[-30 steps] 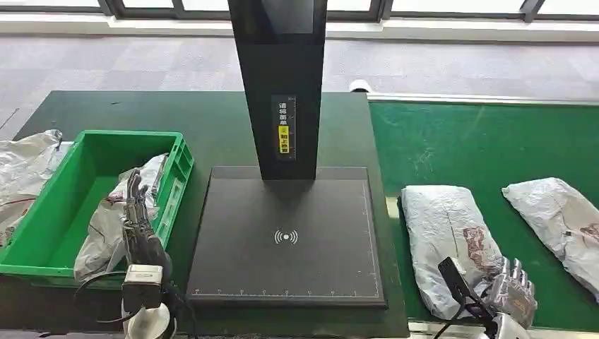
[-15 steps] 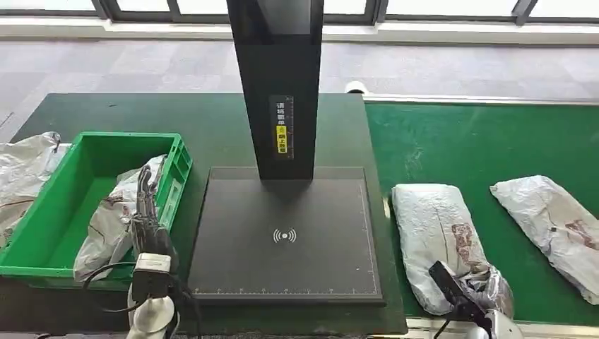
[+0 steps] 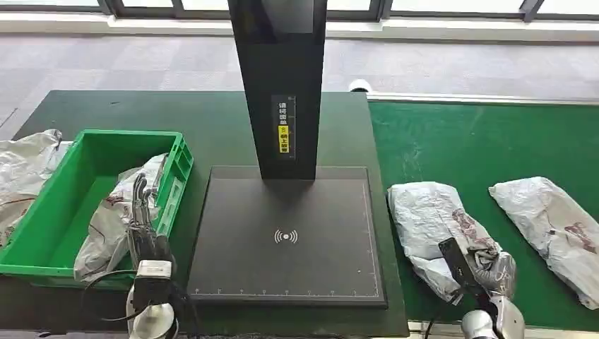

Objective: Moved the parcel from conveyor to table for the left to box.

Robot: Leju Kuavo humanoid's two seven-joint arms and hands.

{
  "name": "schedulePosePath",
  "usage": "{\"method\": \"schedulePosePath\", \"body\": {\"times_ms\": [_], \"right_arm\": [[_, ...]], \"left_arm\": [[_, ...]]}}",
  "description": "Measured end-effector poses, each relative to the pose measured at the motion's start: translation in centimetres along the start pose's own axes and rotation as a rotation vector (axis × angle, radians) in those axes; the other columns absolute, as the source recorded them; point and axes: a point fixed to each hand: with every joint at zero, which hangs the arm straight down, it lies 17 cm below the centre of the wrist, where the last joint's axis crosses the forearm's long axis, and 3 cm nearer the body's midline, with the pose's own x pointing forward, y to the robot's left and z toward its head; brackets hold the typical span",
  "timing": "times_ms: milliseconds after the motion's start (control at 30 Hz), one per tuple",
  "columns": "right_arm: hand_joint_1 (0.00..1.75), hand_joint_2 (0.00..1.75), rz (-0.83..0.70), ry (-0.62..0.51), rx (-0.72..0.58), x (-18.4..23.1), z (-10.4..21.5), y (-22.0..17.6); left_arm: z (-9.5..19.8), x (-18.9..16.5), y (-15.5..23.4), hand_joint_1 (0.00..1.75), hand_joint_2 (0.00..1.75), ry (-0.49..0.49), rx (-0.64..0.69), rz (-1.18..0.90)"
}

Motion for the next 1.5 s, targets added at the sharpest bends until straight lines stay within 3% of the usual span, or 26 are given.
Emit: {"method": "schedulePosePath", "body": {"times_ms": [167,300,400,533,700,867,1100,1500], "right_arm": [[1.75,1.75,-0.105,-0.084,-0.154,2.2,-0.1,-3.5],[1.75,1.75,-0.213,-0.25,-0.371,6.1,1.5,-9.1],[1.75,1.75,-0.226,-0.347,-0.504,8.6,4.2,-12.1],[1.75,1.75,-0.203,-0.576,-0.624,17.1,9.6,-15.4],[1.75,1.75,-0.211,-0.748,-0.62,23.7,14.6,-15.4],[1.75,1.75,-0.245,-0.821,-0.559,27.7,16.3,-13.8],[1.75,1.75,-0.273,-0.85,-0.468,30.3,16.2,-11.4],[1.75,1.75,-0.244,-0.912,-0.118,36.9,12.4,0.6]], "left_arm": [[0.3,-0.1,0.2,0.0,0.0,0.005,0.003,-0.007],[0.5,-0.2,0.3,0.0,0.0,0.007,0.005,-0.013],[0.5,-0.2,0.2,0.0,0.0,0.007,0.004,-0.011],[0.4,-0.2,-0.4,0.0,0.0,0.003,-0.018,-0.006],[0.2,-0.1,-1.0,0.0,0.0,0.003,-0.033,0.005],[-0.3,0.1,-1.6,0.0,0.0,-0.007,-0.043,0.014],[-0.6,0.0,-2.1,0.0,0.0,-0.009,-0.05,0.016],[-1.2,0.1,-4.5,0.0,0.0,-0.012,-0.082,0.068]]}}
